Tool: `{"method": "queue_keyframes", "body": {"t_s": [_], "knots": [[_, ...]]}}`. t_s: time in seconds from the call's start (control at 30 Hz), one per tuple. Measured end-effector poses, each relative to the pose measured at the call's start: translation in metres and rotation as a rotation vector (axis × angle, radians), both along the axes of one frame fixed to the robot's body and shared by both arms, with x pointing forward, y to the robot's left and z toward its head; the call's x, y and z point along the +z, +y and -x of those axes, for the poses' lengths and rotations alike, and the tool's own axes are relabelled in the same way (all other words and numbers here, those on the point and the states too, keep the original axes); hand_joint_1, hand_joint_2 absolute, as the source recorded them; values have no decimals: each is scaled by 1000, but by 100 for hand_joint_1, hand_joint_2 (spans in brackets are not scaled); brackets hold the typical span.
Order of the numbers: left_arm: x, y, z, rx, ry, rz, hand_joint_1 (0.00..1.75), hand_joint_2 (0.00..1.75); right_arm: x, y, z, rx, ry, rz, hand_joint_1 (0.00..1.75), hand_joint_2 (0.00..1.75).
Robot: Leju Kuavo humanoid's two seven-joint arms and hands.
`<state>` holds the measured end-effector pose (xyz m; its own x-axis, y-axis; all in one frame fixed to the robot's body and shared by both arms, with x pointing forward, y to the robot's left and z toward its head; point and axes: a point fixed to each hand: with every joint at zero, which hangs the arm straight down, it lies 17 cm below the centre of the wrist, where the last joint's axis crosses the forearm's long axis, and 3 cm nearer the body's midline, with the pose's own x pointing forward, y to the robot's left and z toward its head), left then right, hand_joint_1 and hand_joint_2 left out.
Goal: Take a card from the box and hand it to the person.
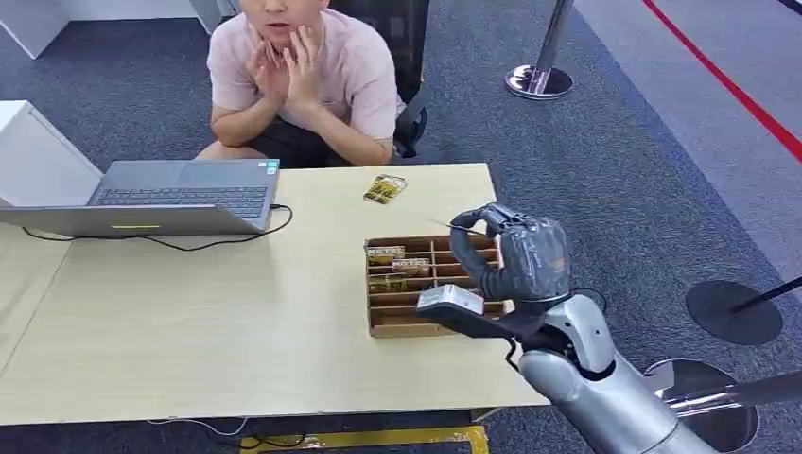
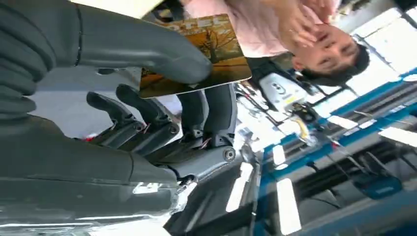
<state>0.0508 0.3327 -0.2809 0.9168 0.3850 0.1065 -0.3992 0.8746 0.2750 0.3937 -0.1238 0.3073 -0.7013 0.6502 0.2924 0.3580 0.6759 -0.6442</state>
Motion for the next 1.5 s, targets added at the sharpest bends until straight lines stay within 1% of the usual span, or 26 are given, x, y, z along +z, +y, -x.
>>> {"method": "queue_keyframes", "body": {"t_s": [0.1,0.2,0.33,0.53,0.87,1.07,1.27,1.3,1.4,1.43,1.5], "knots": [[0,0,-3,-24,-2,0,0,175,-4,10,-3,-8,-63,19,159,175],[0,-1,-7,-37,-7,4,0,175,-16,26,-21,-32,-80,43,159,175],[1,-1,-10,-38,-12,5,0,175,-37,48,-41,-34,-24,60,159,175],[1,-1,-10,-38,-12,5,0,175,-48,60,-50,-28,9,78,159,175],[1,-1,-10,-51,-10,3,0,175,-53,64,-57,-38,21,94,159,175],[1,-1,-13,-57,-14,9,0,175,-41,93,-84,-72,-12,196,159,175],[1,2,-11,-54,-4,10,0,175,-36,108,-105,-87,5,225,159,175],[1,2,-12,-55,-6,12,0,175,-36,108,-109,-92,10,225,0,175],[1,1,-13,-58,-14,15,0,175,-40,107,-116,-102,34,228,0,175],[1,1,-14,-59,-16,14,0,0,-42,107,-117,-103,39,227,0,175],[1,2,-14,-60,-20,11,0,0,-43,108,-118,-101,46,228,0,175]]}}
